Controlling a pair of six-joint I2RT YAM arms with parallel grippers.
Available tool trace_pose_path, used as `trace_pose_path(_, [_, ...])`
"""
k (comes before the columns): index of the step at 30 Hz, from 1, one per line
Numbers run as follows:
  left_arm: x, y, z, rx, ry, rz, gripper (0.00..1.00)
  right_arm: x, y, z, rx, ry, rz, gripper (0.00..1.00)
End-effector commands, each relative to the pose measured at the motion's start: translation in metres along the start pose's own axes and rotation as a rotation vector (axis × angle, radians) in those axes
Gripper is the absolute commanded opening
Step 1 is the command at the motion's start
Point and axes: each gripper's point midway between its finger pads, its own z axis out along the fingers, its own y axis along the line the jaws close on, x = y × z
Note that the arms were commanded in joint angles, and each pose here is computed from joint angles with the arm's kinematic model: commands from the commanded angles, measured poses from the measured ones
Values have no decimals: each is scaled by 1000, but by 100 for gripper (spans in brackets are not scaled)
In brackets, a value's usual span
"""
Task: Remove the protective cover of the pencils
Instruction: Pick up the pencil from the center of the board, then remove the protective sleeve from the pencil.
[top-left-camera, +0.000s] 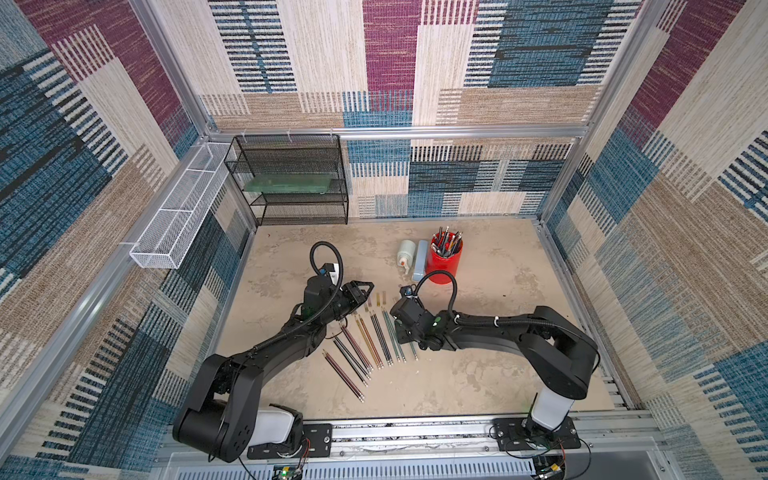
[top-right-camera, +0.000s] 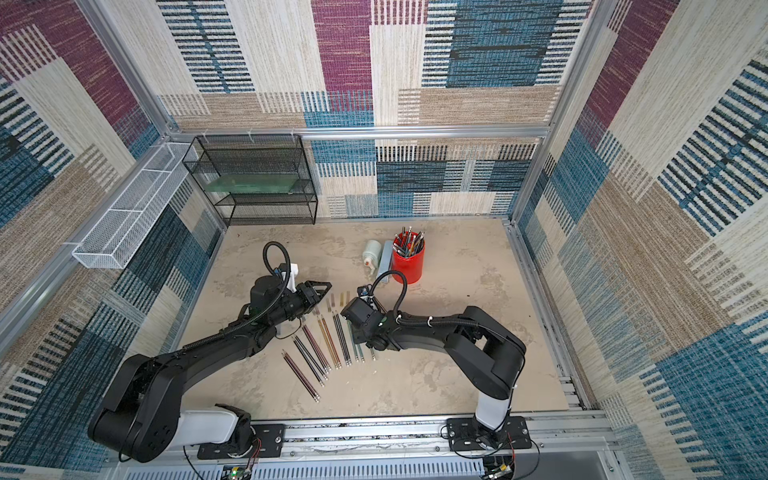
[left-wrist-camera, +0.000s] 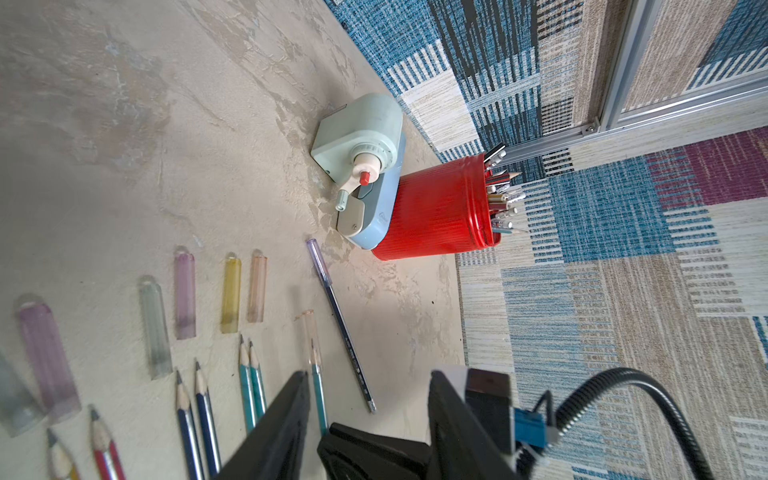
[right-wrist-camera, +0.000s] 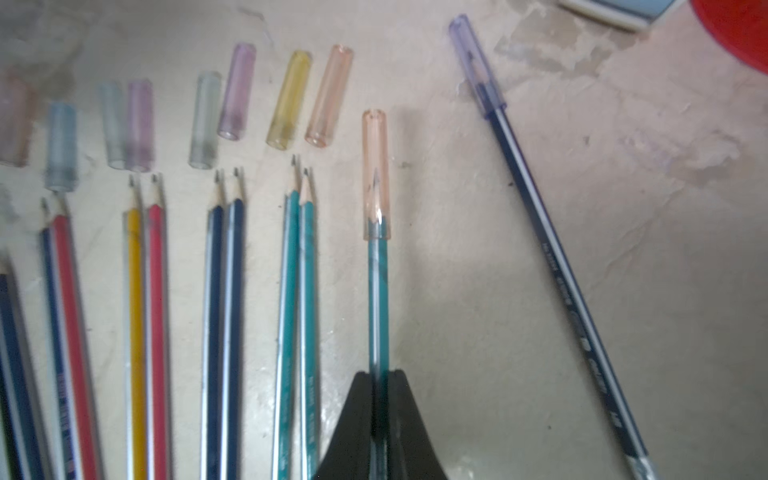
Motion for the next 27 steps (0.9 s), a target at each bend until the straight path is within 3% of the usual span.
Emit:
trace_pose_path(1, [-2, -8, 1, 32, 4, 28, 50, -14, 6, -10, -36, -46, 17, 2])
trace_pose_path(19, [10, -14, 20, 98, 83, 8, 51, -37, 32, -31, -169, -88, 31, 0])
trace_pose_path(27, [16, -9, 29, 96, 117, -12, 46, -45, 42, -46, -232, -122, 38, 0])
